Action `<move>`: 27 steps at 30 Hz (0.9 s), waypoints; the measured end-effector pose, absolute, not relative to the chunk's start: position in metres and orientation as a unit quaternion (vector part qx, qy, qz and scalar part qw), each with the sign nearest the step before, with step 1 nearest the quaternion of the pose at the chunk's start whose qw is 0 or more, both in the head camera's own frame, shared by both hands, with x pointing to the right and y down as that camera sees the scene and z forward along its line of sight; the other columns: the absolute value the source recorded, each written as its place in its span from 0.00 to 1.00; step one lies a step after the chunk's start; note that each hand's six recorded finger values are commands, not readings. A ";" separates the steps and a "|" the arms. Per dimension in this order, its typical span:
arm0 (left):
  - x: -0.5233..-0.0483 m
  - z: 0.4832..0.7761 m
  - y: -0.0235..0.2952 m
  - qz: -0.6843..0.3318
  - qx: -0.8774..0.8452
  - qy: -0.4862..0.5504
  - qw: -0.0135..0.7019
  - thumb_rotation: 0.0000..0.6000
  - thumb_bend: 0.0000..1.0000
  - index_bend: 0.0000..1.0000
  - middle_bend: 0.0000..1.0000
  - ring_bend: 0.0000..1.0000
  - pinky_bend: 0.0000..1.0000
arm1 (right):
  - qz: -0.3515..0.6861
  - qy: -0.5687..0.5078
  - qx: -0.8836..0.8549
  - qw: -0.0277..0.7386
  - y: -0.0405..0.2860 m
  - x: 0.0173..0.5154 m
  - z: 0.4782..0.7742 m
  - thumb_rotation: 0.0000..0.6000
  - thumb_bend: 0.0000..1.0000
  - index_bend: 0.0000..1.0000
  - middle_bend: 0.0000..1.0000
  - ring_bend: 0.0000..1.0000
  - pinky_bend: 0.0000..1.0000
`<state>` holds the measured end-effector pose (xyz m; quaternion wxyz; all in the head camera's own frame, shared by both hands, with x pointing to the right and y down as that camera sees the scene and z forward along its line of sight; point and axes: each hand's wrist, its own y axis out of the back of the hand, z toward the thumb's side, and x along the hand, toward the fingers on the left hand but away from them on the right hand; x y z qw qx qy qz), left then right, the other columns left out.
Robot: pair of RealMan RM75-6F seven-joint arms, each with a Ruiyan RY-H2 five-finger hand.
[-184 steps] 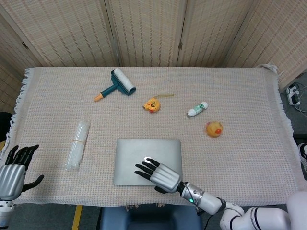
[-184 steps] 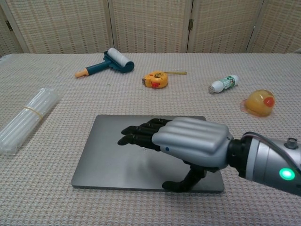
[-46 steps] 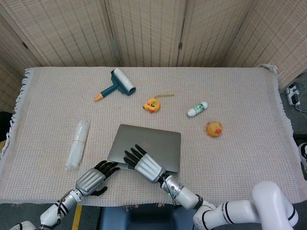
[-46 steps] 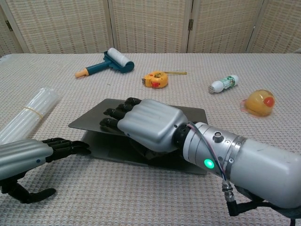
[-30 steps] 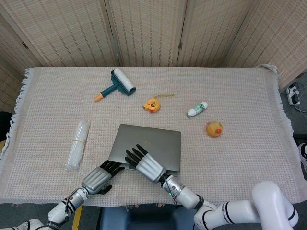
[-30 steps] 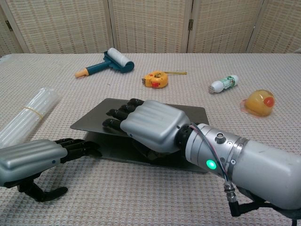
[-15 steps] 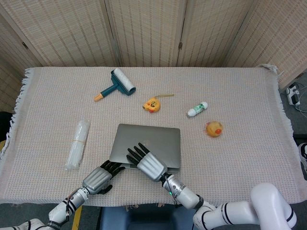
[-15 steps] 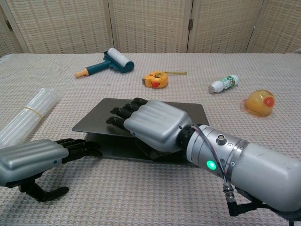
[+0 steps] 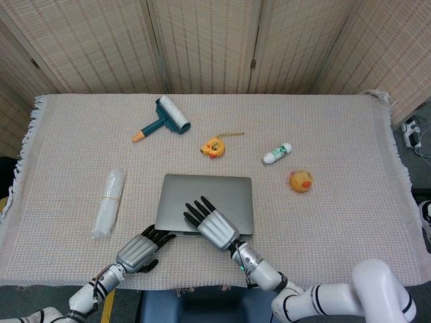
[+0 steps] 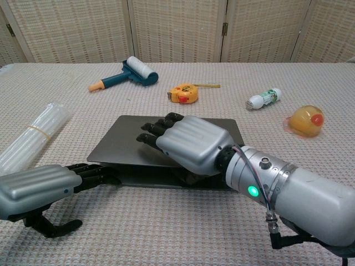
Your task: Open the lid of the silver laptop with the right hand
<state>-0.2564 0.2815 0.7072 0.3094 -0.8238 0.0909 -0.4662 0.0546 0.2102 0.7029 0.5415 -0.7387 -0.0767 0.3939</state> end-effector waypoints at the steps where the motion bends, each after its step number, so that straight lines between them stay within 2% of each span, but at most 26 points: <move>1: -0.256 0.707 0.281 -0.466 -0.824 0.091 0.310 1.00 0.50 0.05 0.03 0.00 0.00 | 0.395 -0.079 -0.738 0.542 0.209 0.055 0.703 1.00 0.60 0.00 0.00 0.00 0.00; 27: -0.252 0.707 0.283 -0.468 -0.819 0.080 0.321 1.00 0.50 0.07 0.04 0.00 0.00 | 0.423 -0.173 -0.724 0.517 0.136 0.093 0.666 1.00 0.60 0.00 0.00 0.00 0.00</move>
